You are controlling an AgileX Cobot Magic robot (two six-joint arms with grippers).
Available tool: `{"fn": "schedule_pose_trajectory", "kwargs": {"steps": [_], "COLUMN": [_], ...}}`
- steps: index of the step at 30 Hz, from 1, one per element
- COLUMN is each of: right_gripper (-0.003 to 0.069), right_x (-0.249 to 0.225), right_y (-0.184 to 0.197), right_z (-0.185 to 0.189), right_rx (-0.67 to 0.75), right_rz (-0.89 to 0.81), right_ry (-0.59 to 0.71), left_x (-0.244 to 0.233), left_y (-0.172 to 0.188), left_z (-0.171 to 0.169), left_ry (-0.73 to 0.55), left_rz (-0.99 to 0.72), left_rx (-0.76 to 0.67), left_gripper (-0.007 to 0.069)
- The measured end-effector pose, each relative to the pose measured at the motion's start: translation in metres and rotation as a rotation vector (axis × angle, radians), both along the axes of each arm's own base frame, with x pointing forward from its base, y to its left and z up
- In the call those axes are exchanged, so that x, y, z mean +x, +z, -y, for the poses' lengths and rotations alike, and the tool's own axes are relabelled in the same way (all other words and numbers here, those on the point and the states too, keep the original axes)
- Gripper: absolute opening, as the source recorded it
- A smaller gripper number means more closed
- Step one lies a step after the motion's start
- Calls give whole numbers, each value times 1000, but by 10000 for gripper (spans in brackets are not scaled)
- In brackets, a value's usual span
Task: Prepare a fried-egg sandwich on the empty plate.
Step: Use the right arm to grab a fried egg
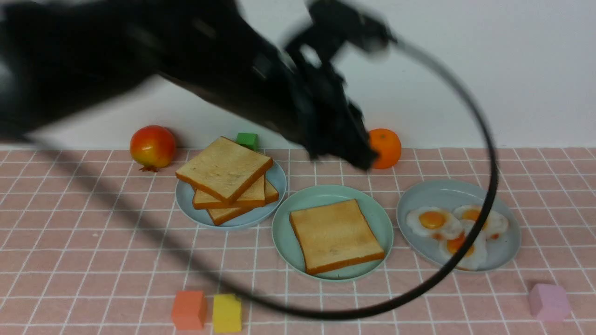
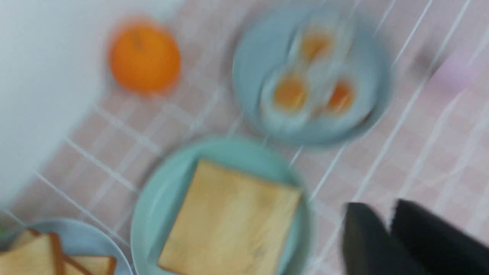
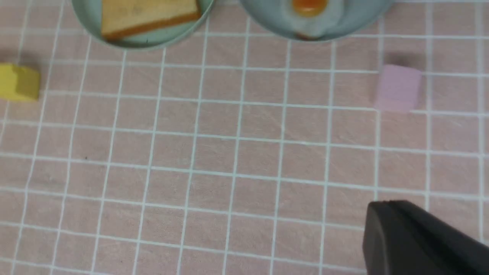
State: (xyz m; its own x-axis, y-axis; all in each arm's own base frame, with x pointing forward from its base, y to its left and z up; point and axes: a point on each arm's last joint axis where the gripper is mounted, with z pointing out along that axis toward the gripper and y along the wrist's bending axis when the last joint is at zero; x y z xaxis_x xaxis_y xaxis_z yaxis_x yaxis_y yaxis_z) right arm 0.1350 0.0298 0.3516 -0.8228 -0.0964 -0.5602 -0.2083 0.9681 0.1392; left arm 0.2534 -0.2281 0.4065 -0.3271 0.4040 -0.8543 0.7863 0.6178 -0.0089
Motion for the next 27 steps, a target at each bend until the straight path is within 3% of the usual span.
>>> {"fn": "schedule_pose_trajectory", "kwargs": {"steps": [2,6,12,19,24,27], "right_gripper": [22,22,32,85,279,435], "right_x": [39,83,144,182,213,226], "right_y": [-5,-19,-77,-109,-133,-157], "right_z": [-14,-37,-80,-97,-113,-117], "right_rx": [-32,-141,-495,-569,-618,-657], "right_rz": [-49,-83,-156,-102,-48,-82], "right_ry": [68,200,449,526,651,700], "left_x": [-43,-84,-151,-182,-191,-191], "left_y": [29,28,-23,-46,-42,-43], "left_z": [-32,-63,-115,-140,-148,-148], "left_ry": [-2,-7,11,21,17,16], "left_rz": [35,21,-31,-14,16,10], "left_rx": [-88,-132,-166,-210,-241,-239], "left_gripper": [13,13,13,13,13,13]}}
